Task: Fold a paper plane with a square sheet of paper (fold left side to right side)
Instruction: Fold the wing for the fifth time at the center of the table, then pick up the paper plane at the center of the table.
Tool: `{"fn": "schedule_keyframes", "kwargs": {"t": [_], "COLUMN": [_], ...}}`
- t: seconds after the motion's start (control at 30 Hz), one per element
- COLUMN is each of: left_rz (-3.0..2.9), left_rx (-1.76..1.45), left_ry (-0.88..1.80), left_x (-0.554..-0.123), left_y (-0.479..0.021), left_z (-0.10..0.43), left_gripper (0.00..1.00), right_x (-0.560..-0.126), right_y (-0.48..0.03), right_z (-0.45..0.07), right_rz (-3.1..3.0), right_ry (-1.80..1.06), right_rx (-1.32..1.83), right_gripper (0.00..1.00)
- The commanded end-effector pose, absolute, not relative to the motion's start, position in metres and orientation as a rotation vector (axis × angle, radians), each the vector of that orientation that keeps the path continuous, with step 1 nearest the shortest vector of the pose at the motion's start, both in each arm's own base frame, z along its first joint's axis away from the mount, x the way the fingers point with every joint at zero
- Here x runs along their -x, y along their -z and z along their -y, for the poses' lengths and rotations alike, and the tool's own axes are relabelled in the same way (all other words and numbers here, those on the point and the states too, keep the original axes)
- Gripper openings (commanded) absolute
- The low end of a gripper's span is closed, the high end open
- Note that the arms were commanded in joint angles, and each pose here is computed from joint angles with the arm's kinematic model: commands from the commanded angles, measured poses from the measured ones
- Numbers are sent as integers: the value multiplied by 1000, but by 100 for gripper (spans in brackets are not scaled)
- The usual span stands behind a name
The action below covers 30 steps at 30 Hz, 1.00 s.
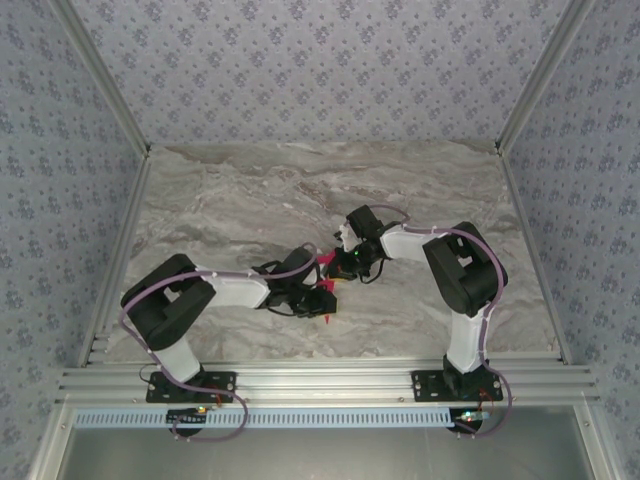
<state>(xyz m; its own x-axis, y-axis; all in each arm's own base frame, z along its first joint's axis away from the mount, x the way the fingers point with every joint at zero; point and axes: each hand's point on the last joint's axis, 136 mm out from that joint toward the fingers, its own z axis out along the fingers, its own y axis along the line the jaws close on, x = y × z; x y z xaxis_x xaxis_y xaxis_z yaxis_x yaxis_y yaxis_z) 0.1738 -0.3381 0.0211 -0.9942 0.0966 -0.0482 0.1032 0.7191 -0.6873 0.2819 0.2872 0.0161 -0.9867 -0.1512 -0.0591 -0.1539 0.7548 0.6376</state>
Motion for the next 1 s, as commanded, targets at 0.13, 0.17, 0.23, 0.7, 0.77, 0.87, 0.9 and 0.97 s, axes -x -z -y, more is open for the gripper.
{"fn": "schedule_keyframes", "kwargs": {"t": [0.13,0.17,0.23,0.7,0.77,0.87,0.9,0.97], "left_rz": [-3042,-3042,-3039,-2702,-2628,-2520,-2490,-2445], "left_rx": [-187,-196,-213,-69,-9,111,153,211], "left_ry": [1061,1062,1069,1080,1018,892,842,759], "left_x": [-126,-123,-119,-178,-193,-215,-222,-229], "left_y": [2,1,-1,-86,-102,-121,-127,-134], "left_z": [313,312,313,284,264,229,217,197], "left_gripper": [18,18,17,23,26,33,35,40], "right_x": [-274,-274,-275,-328,-328,-319,-314,-301], "right_y": [26,26,26,-80,-93,-100,-100,-99], "right_z": [-248,-248,-249,-259,-250,-240,-240,-241], "right_rz": [-3094,-3094,-3089,-2743,-2716,-2707,-2710,-2719], "right_ry": [-780,-782,-789,-834,-757,-676,-653,-605], "right_rx": [159,160,159,271,276,276,277,282], "right_gripper": [0,0,0,26,34,40,43,49]}}
